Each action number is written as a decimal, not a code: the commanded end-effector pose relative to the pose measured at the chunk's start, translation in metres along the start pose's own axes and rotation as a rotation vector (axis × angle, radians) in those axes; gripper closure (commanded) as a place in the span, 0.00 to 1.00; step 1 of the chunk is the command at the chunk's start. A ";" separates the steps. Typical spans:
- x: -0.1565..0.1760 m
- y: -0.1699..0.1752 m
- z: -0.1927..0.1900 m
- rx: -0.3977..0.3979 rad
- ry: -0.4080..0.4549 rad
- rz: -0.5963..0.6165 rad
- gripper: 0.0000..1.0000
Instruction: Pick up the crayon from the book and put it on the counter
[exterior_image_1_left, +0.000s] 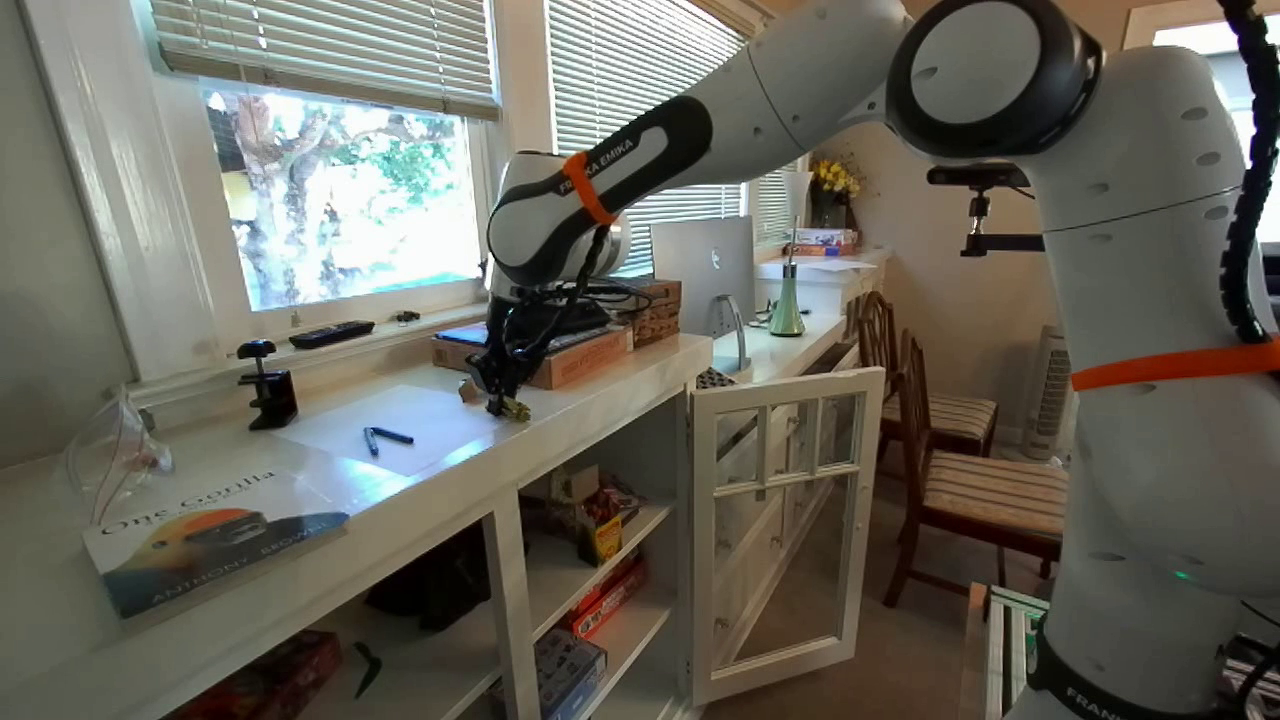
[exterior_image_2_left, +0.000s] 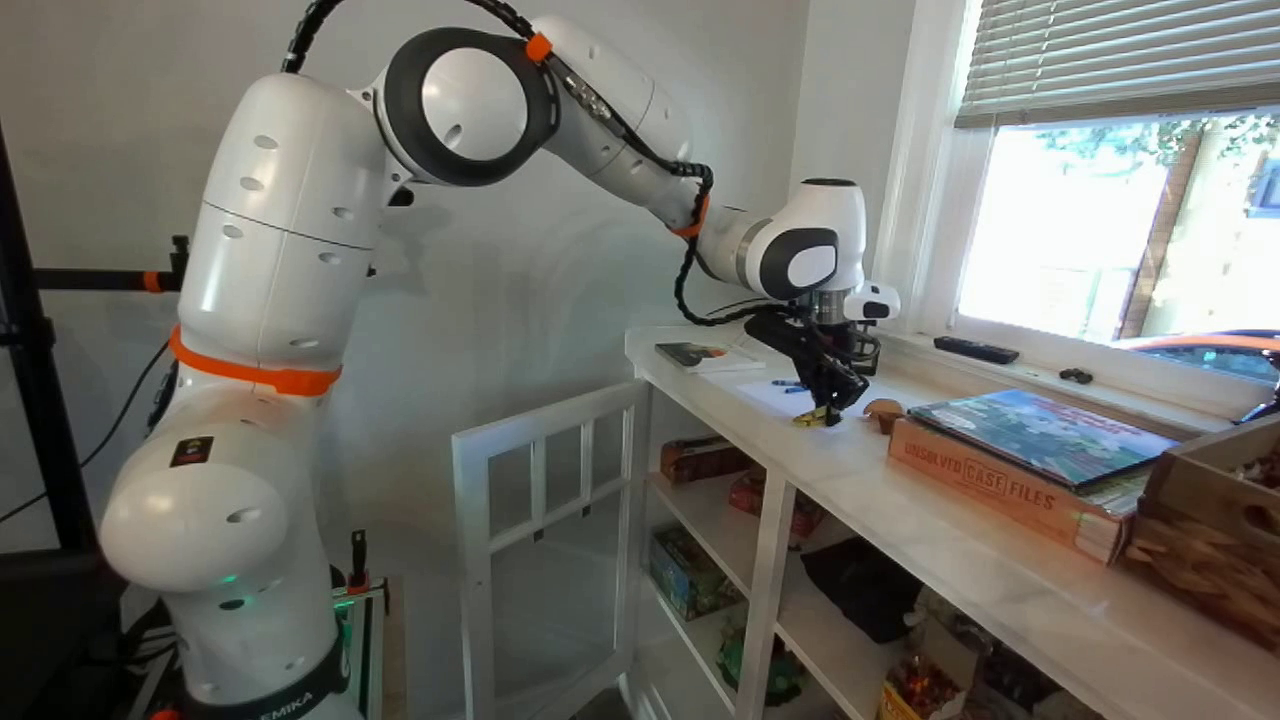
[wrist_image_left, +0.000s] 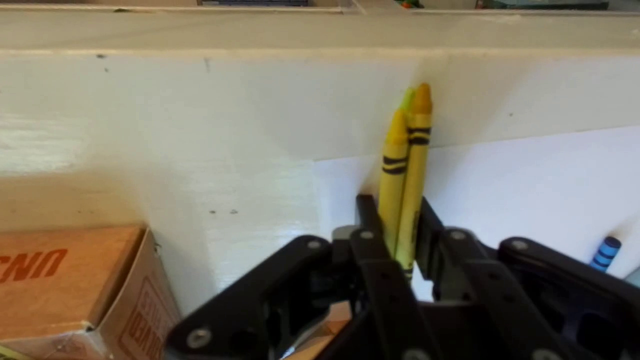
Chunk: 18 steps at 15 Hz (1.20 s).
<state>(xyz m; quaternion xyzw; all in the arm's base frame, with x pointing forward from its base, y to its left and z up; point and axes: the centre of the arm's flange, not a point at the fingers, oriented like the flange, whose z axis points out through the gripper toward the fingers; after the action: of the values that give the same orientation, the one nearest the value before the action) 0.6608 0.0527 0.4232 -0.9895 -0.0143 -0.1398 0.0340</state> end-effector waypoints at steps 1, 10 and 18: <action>-0.004 -0.001 0.007 -0.021 -0.027 -0.014 0.66; -0.003 0.000 0.007 -0.023 -0.029 -0.017 0.64; -0.002 0.001 0.009 -0.027 -0.033 -0.017 0.97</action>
<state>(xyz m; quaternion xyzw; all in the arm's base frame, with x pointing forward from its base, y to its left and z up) 0.6611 0.0506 0.4229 -0.9898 -0.0162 -0.1388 0.0293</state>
